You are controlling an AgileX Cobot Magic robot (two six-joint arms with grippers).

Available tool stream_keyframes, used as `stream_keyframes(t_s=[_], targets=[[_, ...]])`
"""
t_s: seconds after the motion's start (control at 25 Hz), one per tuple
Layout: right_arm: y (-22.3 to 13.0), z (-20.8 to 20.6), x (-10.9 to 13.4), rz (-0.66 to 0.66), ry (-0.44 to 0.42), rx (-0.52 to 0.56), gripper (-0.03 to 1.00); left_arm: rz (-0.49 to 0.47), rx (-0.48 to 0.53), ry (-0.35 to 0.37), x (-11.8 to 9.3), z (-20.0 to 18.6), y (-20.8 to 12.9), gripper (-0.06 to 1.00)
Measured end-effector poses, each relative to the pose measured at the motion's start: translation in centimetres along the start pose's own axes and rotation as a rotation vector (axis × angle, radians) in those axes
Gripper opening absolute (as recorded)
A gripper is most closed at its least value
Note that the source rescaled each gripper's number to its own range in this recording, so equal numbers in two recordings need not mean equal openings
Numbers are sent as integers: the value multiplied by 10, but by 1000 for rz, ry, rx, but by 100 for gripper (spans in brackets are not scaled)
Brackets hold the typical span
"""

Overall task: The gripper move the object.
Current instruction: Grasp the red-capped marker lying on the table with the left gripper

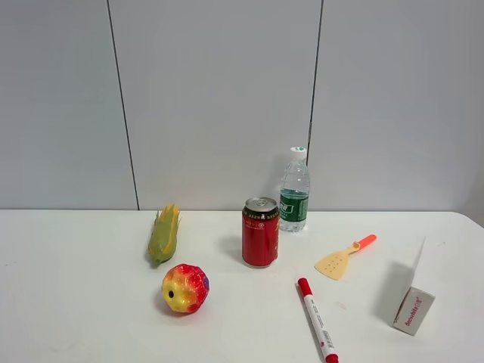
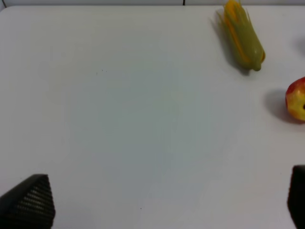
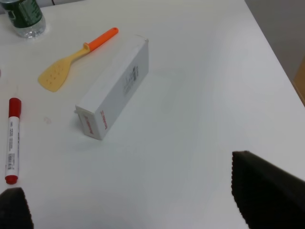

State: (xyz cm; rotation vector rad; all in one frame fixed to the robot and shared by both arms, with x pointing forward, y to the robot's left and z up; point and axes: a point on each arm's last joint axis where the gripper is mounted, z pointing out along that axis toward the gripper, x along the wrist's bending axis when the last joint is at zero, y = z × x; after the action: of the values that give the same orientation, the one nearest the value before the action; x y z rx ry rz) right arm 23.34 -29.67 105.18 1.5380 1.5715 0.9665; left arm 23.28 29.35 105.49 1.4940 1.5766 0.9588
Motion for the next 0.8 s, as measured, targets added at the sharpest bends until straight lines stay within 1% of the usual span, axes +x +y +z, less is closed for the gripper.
stream_keyframes(t_s=[0.36, 0.44, 0.48, 0.56, 0.64, 0.8], targets=[[0, 0, 0, 0, 0, 0, 100, 0, 0, 0, 0, 0, 0, 100], [0, 0, 0, 0, 0, 0, 100, -2, -6, -12, -1, -1, 1, 100], [0, 0, 0, 0, 0, 0, 100, -3, -18, -29, -3, -4, 6, 100], [0, 0, 0, 0, 0, 0, 100, 1, -55, -75, -7, -12, 24, 100], [0, 0, 0, 0, 0, 0, 100, 17, -82, -113, -11, -21, 53, 100], [0, 0, 0, 0, 0, 0, 100, 60, -78, -130, -12, -23, 115, 100]])
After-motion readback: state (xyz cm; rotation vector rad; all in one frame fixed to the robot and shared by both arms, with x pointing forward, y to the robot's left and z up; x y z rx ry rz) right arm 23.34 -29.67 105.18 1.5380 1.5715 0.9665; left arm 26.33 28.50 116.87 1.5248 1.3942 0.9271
